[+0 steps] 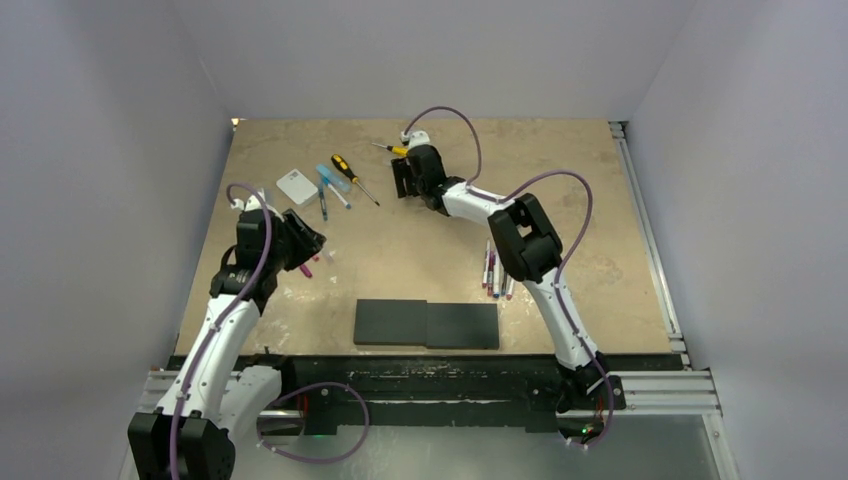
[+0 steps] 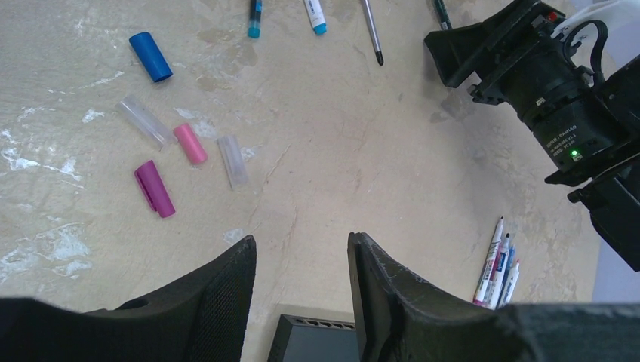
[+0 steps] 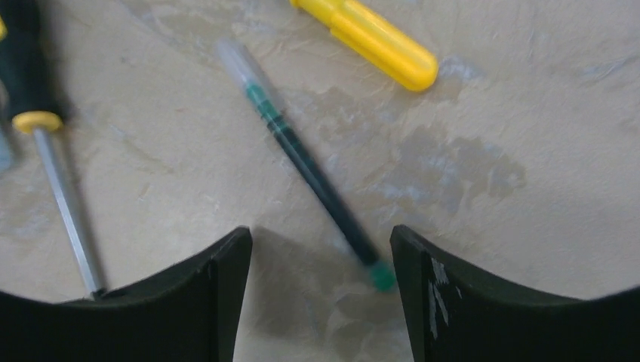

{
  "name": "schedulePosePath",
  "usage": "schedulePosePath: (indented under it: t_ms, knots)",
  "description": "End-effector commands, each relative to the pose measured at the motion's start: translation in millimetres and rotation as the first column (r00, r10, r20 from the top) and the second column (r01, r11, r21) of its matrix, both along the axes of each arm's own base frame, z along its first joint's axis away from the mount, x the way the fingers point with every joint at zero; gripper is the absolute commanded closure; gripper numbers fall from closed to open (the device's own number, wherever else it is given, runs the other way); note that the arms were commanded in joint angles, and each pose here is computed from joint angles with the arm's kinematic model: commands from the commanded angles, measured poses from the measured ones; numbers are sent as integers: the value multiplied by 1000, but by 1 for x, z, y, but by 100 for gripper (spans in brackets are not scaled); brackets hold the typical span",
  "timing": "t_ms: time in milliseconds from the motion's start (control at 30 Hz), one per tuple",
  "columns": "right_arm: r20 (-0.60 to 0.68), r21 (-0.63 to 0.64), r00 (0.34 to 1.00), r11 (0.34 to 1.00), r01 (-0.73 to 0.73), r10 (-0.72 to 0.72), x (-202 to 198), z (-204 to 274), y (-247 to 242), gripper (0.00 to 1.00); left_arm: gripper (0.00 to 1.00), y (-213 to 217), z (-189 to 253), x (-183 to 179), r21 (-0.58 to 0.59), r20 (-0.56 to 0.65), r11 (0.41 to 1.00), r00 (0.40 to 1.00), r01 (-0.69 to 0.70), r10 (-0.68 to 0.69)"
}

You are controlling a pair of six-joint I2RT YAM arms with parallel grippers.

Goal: Open the pen caps

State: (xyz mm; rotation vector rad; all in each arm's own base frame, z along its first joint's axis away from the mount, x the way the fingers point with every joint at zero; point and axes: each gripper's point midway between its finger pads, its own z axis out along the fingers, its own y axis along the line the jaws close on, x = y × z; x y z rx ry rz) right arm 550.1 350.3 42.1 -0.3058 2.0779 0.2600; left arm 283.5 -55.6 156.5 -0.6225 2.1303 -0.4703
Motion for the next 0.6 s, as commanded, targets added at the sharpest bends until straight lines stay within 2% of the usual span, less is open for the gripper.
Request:
schedulePosePath:
  t_ms: [0, 167, 367, 567]
  knots:
    - [11, -43, 999, 998, -42, 43, 7, 8, 2, 29, 54, -4, 1, 3, -5, 15, 1000, 1000, 23, -23]
    - [-12, -68, 998, 995, -66, 66, 7, 1, 4, 38, 55, -7, -2, 4, -17, 7, 999, 1000, 29, -29]
    - [-26, -72, 997, 995, -73, 71, -2, -1, 6, 68, 55, -9, -1, 4, -26, 12, 999, 999, 39, -38]
    - [-55, -100, 992, 988, -116, 111, -23, -7, 6, 87, 56, -12, 0, 2, -40, 21, 998, 999, 50, -49]
